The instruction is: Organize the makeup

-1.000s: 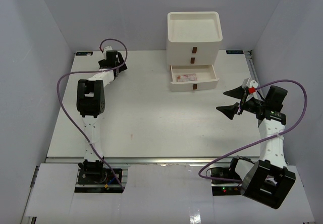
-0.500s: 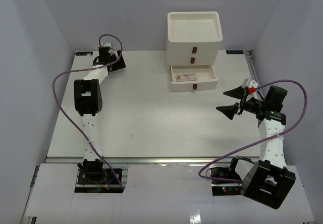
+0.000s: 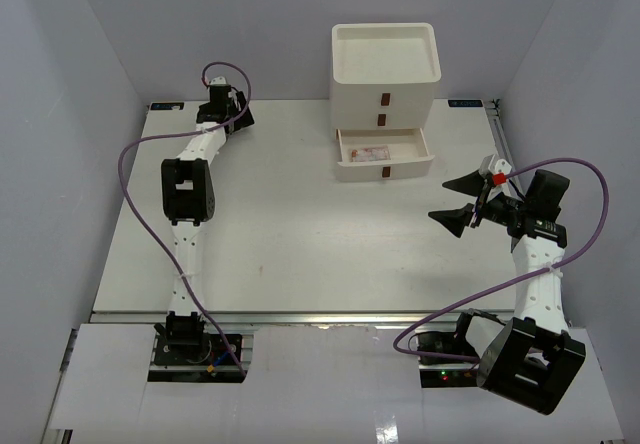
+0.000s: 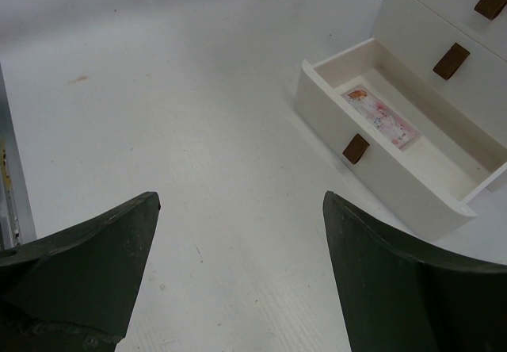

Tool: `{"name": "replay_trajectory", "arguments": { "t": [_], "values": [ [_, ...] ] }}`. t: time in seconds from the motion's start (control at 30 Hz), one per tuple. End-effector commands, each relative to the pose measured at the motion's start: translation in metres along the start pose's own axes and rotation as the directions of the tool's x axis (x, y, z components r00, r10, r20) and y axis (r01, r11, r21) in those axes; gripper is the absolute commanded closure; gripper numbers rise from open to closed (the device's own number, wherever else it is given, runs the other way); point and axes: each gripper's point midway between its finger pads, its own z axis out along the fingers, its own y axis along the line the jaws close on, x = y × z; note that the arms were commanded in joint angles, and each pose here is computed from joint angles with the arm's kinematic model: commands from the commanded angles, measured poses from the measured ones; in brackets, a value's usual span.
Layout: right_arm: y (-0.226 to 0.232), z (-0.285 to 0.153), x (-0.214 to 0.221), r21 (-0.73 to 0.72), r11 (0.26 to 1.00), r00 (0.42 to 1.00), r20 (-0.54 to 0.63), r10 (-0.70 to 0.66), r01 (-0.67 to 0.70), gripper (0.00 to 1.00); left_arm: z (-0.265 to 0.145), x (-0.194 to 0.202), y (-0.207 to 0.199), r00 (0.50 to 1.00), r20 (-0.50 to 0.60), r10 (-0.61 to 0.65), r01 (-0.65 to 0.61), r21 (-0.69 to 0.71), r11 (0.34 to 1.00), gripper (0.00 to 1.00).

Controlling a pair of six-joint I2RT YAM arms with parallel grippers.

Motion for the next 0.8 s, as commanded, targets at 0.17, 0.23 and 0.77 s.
{"name": "replay_trajectory", "arguments": {
  "t": [0.17, 0.23, 0.77],
  "values": [
    [-0.001, 0.001, -0.014, -0.013, 0.999, 0.999, 0.015, -0.052, 0.052, 0.1, 0.013, 0.031, 0.019, 0.993, -0.059, 0.107, -0.115, -0.155, 0.981, 0.03],
    [-0.001, 0.001, -0.014, -0.014, 0.998, 0.998, 0.016, -0.054, 0.054, 0.1, 0.014, 0.034, 0.024, 0.989, -0.066, 0.135, -0.145, -0.179, 0.973, 0.05],
    [-0.002, 0.0, -0.012, -0.002, 0.998, 0.998, 0.009, -0.062, 0.062, 0.1, -0.004, 0.031, 0.023, 0.99, -0.065, 0.126, -0.135, -0.164, 0.977, 0.69]
  ]
}}
